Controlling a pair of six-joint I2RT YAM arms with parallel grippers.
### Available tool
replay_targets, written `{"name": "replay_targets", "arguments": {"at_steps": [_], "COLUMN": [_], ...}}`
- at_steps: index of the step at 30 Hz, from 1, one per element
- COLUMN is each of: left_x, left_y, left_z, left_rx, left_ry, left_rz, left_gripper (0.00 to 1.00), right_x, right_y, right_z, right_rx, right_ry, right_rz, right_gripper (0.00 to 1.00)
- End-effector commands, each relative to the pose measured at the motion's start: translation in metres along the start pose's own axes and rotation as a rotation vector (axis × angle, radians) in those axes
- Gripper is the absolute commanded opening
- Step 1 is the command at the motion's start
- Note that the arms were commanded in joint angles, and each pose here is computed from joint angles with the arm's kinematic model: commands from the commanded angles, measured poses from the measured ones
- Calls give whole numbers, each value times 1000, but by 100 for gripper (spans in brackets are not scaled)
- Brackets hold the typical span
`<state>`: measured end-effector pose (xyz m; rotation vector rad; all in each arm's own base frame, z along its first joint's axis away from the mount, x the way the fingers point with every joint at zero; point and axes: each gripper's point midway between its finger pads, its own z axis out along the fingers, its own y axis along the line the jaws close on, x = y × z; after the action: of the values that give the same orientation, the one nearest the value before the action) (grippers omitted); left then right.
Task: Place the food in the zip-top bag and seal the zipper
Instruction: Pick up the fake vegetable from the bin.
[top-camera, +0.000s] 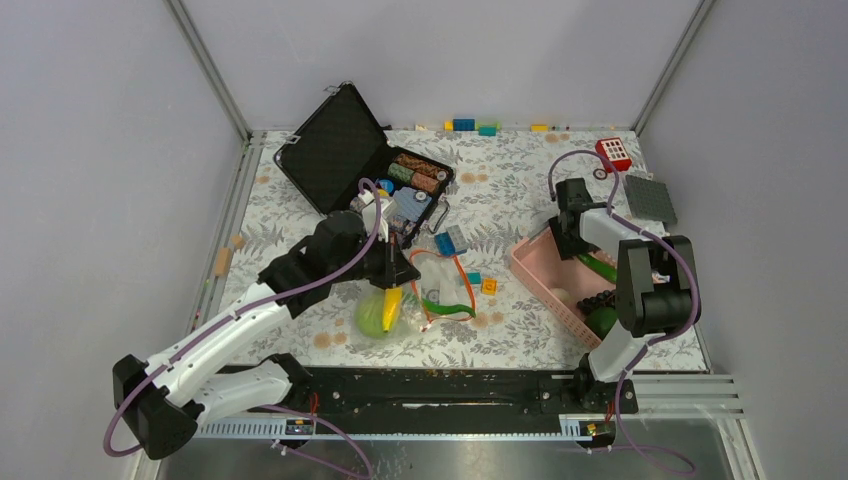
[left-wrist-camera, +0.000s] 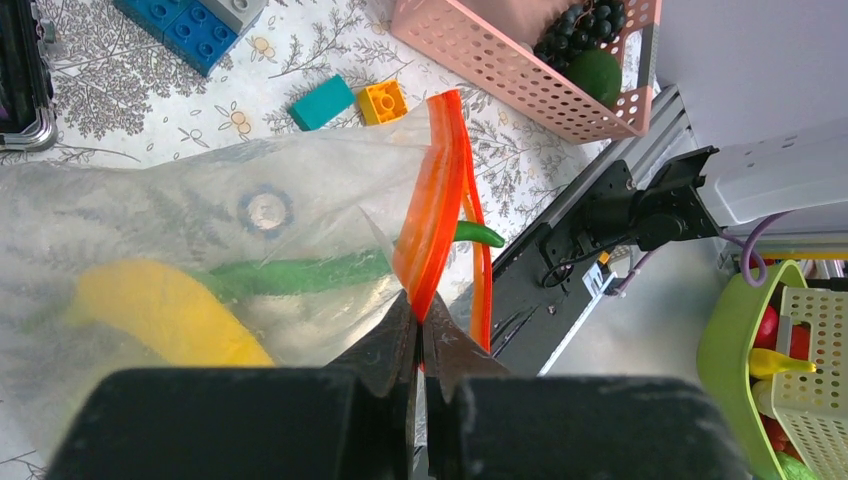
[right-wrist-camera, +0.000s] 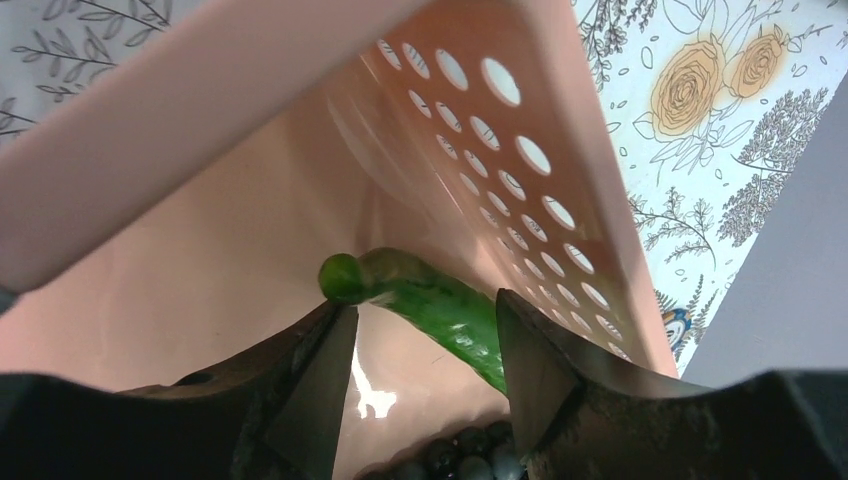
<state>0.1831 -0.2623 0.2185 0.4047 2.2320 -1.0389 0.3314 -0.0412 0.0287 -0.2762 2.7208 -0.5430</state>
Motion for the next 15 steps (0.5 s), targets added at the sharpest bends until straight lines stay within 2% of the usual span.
{"name": "replay_targets", "arguments": {"at_steps": [1,8,15], "left_x": [-17,-16,-16], "left_y": [-12,-13,-14], "left_z": [-7,-9,-10], "left_rx": [49,55,59], "left_ry": [-78,-81,-83], "left_rz": [41,42,40], "left_gripper": [0,0,0], "right_x": [5,8,9], "right_y": [-7,-8,-5], "right_z": [5,8,7], "right_rx": [16,19,-1], "right_ry": [19,36,43], "right_rz": [-10,-20,-12], "right_gripper": [58,44,17]}}
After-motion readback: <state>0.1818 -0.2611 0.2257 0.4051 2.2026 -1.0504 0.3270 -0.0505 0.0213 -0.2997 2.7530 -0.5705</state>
